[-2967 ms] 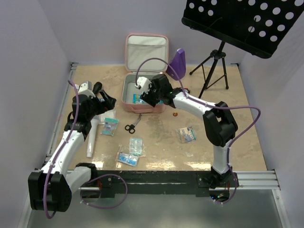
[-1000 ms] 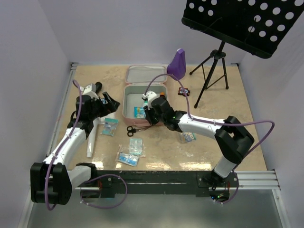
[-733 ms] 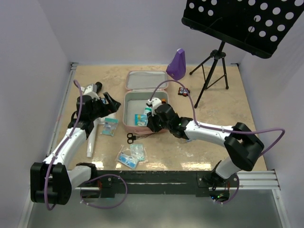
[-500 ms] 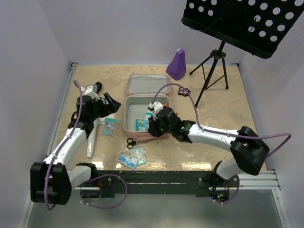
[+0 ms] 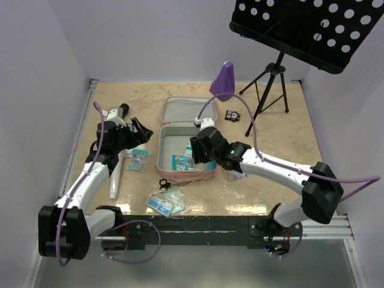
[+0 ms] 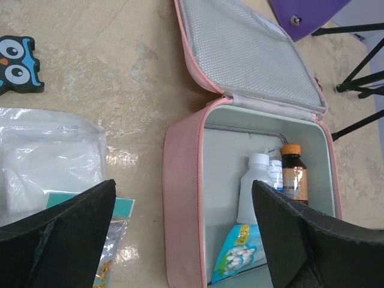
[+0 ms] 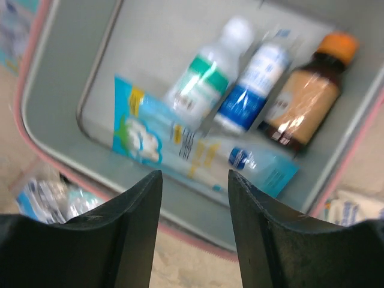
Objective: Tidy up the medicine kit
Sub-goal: Adjust the medicine box at the center of the board.
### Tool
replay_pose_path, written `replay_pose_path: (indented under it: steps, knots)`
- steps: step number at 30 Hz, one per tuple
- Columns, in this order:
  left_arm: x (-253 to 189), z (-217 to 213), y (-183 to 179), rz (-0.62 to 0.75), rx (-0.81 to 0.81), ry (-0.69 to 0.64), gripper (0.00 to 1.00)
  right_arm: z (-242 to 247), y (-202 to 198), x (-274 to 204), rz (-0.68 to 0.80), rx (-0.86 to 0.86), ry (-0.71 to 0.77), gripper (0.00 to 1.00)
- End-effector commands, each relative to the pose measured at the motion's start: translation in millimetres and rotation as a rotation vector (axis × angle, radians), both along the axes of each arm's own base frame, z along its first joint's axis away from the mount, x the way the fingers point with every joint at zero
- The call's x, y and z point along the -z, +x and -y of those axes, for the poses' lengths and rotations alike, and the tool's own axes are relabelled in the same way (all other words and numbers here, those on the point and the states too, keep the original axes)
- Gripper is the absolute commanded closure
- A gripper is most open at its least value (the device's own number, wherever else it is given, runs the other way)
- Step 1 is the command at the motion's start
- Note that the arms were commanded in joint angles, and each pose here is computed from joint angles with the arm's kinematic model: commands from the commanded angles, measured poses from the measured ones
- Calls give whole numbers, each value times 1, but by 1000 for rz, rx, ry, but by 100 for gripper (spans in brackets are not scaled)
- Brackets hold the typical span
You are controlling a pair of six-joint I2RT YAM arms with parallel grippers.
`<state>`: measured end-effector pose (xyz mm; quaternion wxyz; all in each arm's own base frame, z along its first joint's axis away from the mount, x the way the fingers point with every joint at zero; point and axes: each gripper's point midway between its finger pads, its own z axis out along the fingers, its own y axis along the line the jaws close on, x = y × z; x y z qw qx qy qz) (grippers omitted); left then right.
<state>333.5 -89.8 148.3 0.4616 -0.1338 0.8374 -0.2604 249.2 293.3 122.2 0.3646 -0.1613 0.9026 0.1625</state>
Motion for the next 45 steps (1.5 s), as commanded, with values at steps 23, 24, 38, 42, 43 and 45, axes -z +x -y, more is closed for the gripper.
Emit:
replay_pose_path:
  steps: [23,24,38,42,43,45]
  knots:
    - [-18,35,4,46,151,-105,0,-33,90,24,-63,24,53,46]
    - [-18,35,5,44,149,-106,0,-34,90,27,-70,25,50,43]
    - [-10,34,5,16,139,-106,0,-42,89,60,-154,21,25,51]
    - [-9,33,5,13,138,-102,0,-36,96,61,-136,55,12,57]
    - [-9,33,5,12,137,-102,0,-34,98,62,-134,60,6,59]
    - [-7,32,4,9,135,-102,0,-30,103,65,-135,72,-7,61]
